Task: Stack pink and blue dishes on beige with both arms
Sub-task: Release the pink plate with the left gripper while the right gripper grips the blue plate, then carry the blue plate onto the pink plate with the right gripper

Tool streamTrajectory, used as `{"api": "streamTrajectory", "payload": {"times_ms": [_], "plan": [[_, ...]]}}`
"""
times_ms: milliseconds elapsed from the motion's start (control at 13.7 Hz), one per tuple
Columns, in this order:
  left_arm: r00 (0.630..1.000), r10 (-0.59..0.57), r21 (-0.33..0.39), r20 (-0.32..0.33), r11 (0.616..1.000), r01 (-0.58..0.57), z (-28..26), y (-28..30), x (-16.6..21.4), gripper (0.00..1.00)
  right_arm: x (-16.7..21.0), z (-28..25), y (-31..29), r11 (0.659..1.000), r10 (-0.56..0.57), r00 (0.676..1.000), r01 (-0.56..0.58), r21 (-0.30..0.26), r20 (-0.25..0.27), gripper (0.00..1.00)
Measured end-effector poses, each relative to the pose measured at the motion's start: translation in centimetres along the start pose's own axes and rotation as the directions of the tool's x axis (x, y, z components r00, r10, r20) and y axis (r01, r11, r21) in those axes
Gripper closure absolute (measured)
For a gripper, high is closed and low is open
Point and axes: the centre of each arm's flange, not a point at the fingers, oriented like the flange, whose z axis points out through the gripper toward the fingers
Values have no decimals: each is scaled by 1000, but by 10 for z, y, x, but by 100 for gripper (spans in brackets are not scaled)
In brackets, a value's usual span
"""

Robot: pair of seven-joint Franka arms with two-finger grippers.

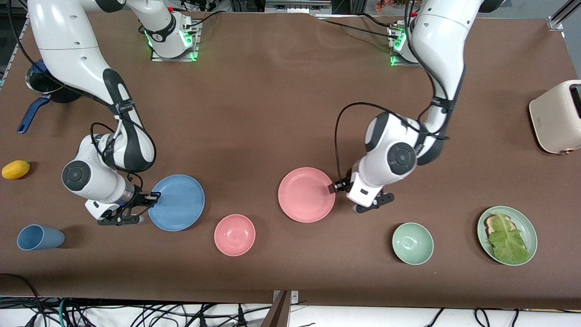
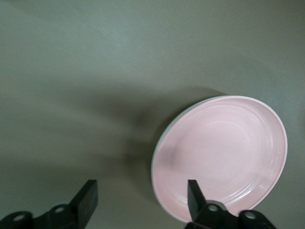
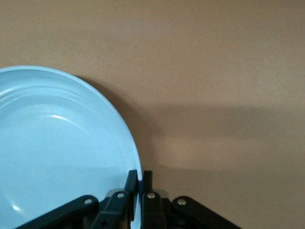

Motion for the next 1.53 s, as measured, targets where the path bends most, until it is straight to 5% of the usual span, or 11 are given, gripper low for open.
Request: {"api": "streamTrajectory", "payload": {"times_ms": [146, 585, 804, 1242, 1535], "plan": [[997, 72, 28, 25, 997, -72, -32, -16, 12, 1, 3, -16, -4, 1000, -5, 1000, 5, 4, 15, 93], [974, 208, 61, 94, 975, -214, -74, -95, 52, 0, 19, -79, -22, 999, -33, 994, 31, 21, 106, 95], [955, 285, 91, 78, 952, -292, -107, -141, 73, 0, 22, -113, -54, 998, -49, 990, 45, 36, 130, 95], [939, 339, 87, 62, 935, -343, -182, -240, 96, 0, 7, -131, -189, 994, 60, 989, -71, 80, 138, 95], [940, 339, 66, 23, 938, -340, -232, -255, 82, 0, -11, -125, -288, 968, 206, 975, -215, 131, 81, 95]]}}
